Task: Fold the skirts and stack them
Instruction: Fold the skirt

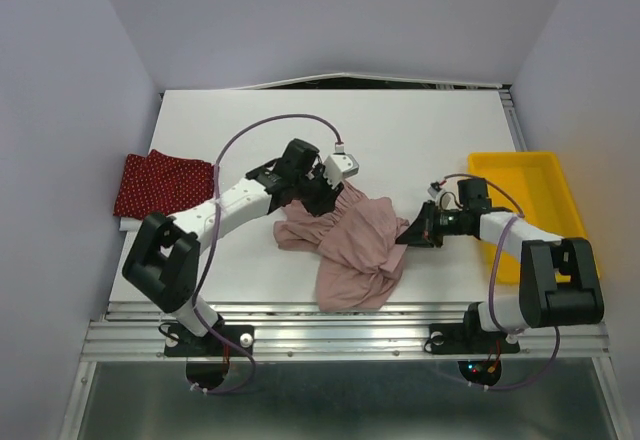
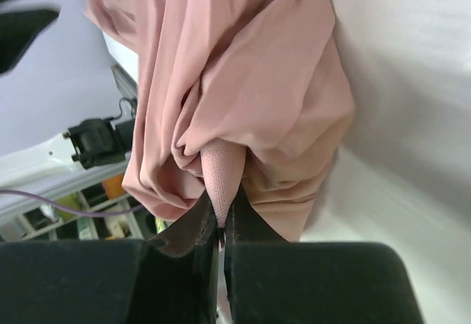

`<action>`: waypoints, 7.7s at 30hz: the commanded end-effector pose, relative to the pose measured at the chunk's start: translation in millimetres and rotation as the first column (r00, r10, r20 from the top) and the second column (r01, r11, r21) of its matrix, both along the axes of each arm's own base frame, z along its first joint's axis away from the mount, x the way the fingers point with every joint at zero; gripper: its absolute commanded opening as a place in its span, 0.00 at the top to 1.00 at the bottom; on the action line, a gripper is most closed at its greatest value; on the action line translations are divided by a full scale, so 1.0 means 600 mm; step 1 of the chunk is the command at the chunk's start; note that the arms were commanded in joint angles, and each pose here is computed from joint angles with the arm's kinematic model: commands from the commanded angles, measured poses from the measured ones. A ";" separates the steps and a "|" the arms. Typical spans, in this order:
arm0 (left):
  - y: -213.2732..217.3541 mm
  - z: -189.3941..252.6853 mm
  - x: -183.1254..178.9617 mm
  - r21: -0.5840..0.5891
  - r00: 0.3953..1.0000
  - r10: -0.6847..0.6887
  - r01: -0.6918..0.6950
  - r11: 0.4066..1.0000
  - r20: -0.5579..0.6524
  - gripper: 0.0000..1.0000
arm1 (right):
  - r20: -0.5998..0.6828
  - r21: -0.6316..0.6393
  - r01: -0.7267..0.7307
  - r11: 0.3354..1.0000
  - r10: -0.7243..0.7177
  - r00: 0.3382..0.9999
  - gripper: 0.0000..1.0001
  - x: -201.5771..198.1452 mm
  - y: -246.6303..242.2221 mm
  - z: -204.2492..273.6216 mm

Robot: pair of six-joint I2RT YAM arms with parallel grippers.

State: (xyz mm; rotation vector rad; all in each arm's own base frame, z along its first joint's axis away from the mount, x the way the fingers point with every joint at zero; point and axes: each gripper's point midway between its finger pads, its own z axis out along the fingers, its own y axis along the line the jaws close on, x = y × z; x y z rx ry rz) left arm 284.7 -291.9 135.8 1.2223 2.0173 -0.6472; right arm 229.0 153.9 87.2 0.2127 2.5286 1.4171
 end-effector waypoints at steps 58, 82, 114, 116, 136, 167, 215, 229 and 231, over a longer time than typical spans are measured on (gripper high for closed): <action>-0.016 -0.084 -0.134 0.458 0.679 -0.536 0.317 0.831 0.502 0.47 | 0.702 -0.289 -0.191 0.938 0.343 0.624 0.40 0.402 0.233 0.036; -0.007 -0.144 -0.177 0.512 0.638 -0.684 0.480 0.712 0.353 0.47 | 0.618 -0.336 -0.223 0.915 0.393 0.681 0.48 0.387 0.236 -0.041; -0.006 -0.043 -0.215 0.327 0.700 -0.624 0.533 0.780 0.347 1.00 | 0.511 -0.397 -0.418 0.817 0.575 0.639 0.73 0.250 0.212 -0.090; 0.005 -0.049 -0.242 0.305 0.685 -0.661 0.587 0.750 0.308 1.00 | 0.539 -0.385 -0.452 0.805 0.594 0.598 0.72 0.229 0.218 -0.052; 0.040 -0.038 -0.327 0.189 0.663 -0.728 0.703 0.686 0.177 1.00 | 0.621 -0.403 -0.443 0.801 0.595 0.510 0.30 0.371 0.264 0.004; 0.017 0.059 0.078 -0.304 0.988 -0.003 -0.044 0.952 -0.153 1.00 | 0.555 -0.262 -0.676 0.688 0.681 0.478 0.62 0.198 0.252 -0.058; 0.047 -0.219 0.169 0.057 0.698 0.561 -0.603 0.796 -0.445 1.00 | 0.339 0.283 -0.174 0.943 0.072 0.938 0.38 0.229 0.253 0.193; 0.067 -0.193 0.198 0.003 0.731 0.555 -0.604 0.797 -0.398 0.90 | 0.083 0.037 -0.086 0.996 0.083 0.993 0.45 0.189 0.228 -0.144; 0.069 -0.140 0.203 -0.087 0.776 0.507 -0.574 0.814 -0.375 0.82 | 0.109 0.016 -0.089 0.996 0.087 0.990 0.46 0.199 0.227 -0.152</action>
